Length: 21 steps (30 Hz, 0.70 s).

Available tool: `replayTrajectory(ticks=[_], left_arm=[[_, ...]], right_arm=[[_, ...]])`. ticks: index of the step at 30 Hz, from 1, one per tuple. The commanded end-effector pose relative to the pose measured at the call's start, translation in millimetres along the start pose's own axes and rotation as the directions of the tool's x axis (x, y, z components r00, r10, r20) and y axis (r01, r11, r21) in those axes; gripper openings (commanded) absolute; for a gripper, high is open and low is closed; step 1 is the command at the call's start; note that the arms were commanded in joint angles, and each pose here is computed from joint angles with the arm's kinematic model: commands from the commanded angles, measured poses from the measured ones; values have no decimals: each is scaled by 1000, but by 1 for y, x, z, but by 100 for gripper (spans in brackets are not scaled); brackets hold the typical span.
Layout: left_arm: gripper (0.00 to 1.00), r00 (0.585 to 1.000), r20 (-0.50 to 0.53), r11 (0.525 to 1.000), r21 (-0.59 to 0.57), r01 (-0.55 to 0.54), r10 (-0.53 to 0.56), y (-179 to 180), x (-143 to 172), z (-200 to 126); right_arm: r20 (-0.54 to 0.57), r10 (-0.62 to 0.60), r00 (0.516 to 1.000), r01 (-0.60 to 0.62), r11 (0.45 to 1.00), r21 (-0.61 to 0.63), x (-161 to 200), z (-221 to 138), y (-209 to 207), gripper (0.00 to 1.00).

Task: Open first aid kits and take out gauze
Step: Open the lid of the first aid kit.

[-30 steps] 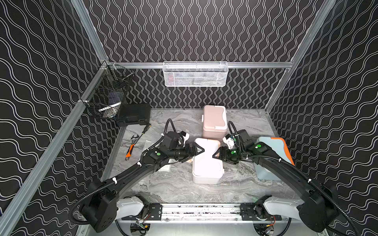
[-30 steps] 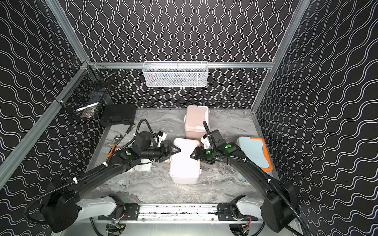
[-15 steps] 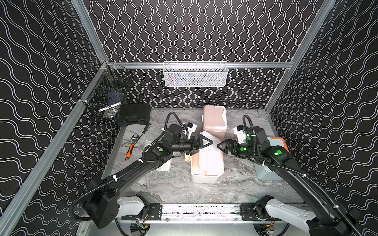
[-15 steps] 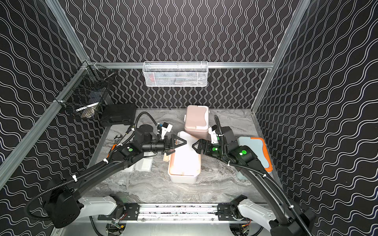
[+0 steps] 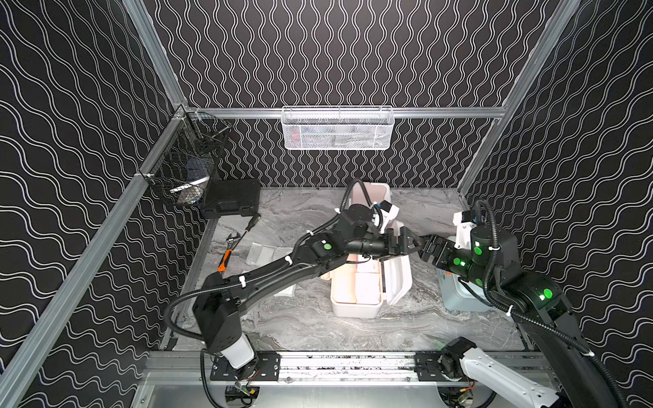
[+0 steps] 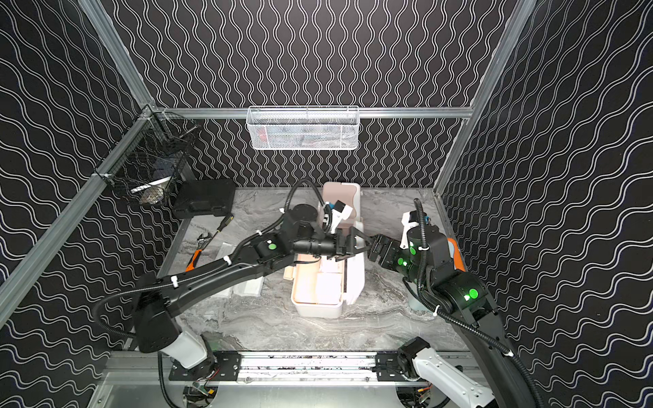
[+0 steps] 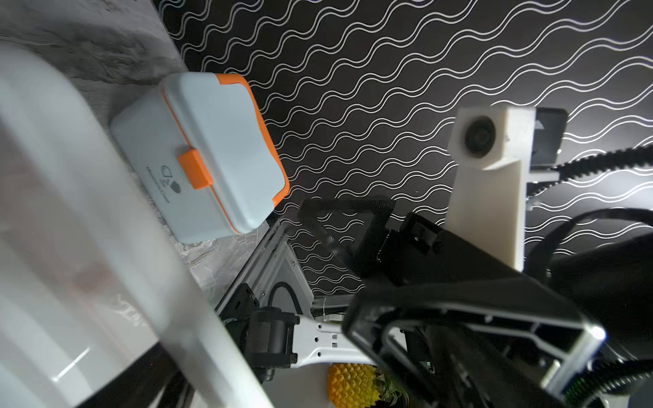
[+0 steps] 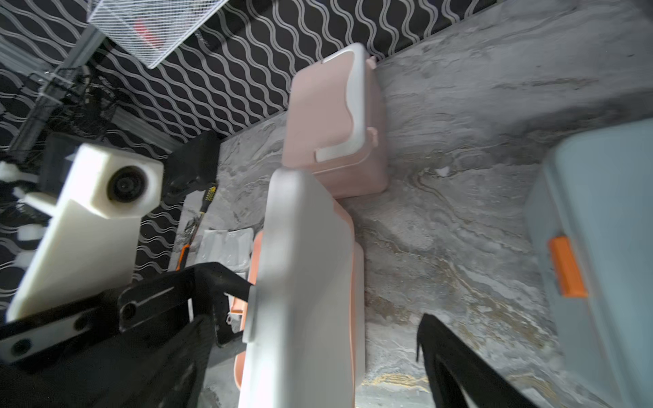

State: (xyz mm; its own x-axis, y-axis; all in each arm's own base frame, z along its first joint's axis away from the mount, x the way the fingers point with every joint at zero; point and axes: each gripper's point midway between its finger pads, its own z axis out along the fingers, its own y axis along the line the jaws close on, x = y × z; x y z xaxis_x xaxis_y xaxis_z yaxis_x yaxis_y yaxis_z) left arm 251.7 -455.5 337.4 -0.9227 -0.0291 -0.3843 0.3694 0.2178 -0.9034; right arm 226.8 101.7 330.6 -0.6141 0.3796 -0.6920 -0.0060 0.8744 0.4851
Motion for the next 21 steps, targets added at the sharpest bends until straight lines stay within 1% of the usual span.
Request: replayTrajectory(ticks=[1,5,9,10,13,17,21], left_arm=[[99,999,29,1000,1,-24,24,0,-7,9],[99,998,32,995,-91,-43,46,20,-7,2],[99,999,18,989,-145,-35,38,40,-2,3],[99,999,16,986,-163,-35,38,47,-1,2],[99,999,18,976,-213,-35,40,60,3,-2],[99,998,30,965,-259,-51,61,66,2,-10],[99,994,33,956,-279,-88,101,60,-1,-17]], right_arm=[[6,3,1000,-3,999,-50,1,-1,8,94],[-55,-9,998,7,999,-38,18,10,1,94],[-64,-13,998,13,1000,-8,27,16,-9,95],[-87,-15,996,16,1000,8,36,22,-15,95],[-99,-19,995,20,1000,9,40,25,-17,95],[-118,-31,993,33,999,11,44,30,-17,95],[-119,-37,992,40,999,21,45,31,-20,95]])
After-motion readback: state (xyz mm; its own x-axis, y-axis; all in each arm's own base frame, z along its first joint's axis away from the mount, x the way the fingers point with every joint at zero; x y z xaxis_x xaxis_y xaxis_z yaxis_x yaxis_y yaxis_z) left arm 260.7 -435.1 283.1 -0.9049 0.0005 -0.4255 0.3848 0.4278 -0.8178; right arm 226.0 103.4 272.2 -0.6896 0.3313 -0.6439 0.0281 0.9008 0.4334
